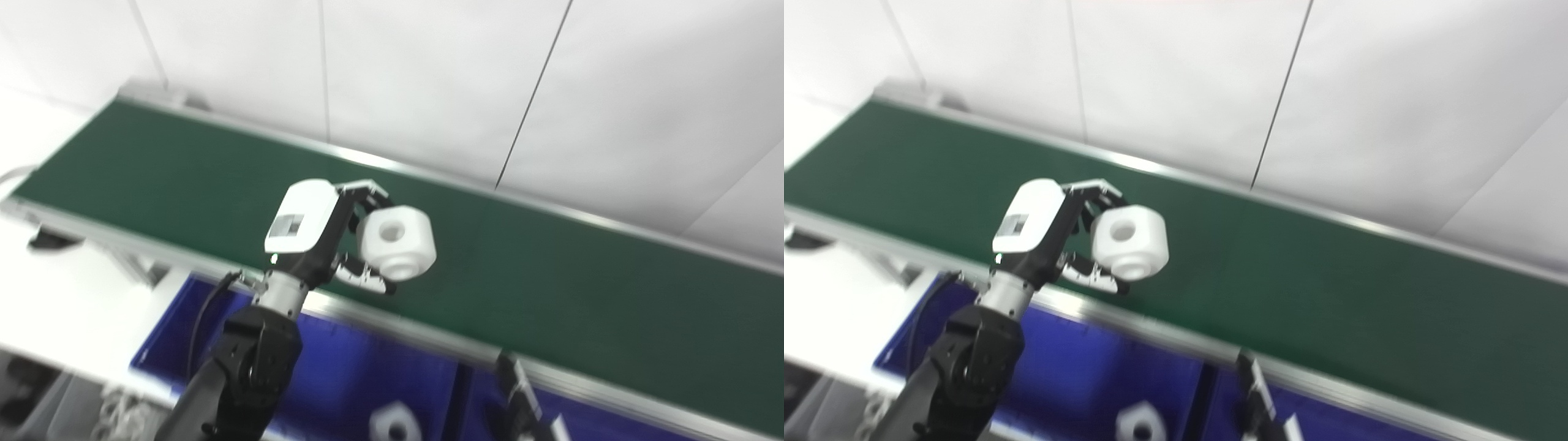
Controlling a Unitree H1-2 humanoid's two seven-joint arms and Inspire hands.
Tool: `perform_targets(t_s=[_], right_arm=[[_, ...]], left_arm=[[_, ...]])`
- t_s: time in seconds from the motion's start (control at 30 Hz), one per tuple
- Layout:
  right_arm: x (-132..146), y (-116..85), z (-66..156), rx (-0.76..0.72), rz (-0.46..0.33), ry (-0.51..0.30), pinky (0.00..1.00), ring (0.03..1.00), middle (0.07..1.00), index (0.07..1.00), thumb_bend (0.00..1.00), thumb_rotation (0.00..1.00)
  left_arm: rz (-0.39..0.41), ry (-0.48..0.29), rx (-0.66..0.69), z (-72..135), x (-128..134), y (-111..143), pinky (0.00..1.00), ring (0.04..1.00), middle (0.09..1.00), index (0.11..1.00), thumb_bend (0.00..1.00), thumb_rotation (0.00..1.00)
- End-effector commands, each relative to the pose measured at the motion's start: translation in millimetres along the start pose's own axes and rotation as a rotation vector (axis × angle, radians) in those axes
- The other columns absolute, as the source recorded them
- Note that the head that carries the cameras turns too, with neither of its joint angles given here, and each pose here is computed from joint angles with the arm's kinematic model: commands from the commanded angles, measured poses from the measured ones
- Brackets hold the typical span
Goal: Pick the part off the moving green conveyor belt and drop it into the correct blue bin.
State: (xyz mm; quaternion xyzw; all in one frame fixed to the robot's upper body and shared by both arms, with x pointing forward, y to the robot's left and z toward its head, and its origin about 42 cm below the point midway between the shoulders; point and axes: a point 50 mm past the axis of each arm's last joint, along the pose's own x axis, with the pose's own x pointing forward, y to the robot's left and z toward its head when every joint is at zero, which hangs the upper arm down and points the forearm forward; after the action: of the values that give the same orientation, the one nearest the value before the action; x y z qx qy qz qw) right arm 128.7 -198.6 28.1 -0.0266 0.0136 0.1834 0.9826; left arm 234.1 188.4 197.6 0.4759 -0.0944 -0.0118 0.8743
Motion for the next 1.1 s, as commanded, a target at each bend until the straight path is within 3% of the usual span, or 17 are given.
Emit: perform_targets(t_s=[0.0,0.37,0.6,0.87,1.07], right_arm=[[2,-12,13,-0.018,0.004,-0.042,0.97,0.978,1.000,1.000,0.83,1.00],[13,-30,30,0.022,0.009,-0.055,0.96,0.968,0.993,1.000,0.84,0.93],[13,-33,28,0.014,0.014,-0.054,0.95,0.966,0.989,1.000,0.81,0.94],[14,-35,29,0.004,0.014,-0.049,0.96,0.974,0.996,1.000,0.82,0.94],[15,-34,28,0.005,0.010,-0.052,0.94,0.960,0.986,1.000,0.82,0.94]], left_arm=[[0.025,0.007,0.010,6,-5,8,0.28,0.378,0.484,0.552,0.50,0.00],[-0.122,0.120,0.091,-17,-47,-35,0.29,0.369,0.481,0.557,0.49,0.00],[-0.160,0.171,0.128,-45,-49,-65,0.28,0.363,0.473,0.556,0.49,0.00],[-0.214,0.235,0.163,-62,-51,-77,0.23,0.348,0.461,0.556,0.49,0.00],[-0.271,0.286,0.171,-71,-56,-82,0.28,0.367,0.470,0.556,0.49,0.00]])
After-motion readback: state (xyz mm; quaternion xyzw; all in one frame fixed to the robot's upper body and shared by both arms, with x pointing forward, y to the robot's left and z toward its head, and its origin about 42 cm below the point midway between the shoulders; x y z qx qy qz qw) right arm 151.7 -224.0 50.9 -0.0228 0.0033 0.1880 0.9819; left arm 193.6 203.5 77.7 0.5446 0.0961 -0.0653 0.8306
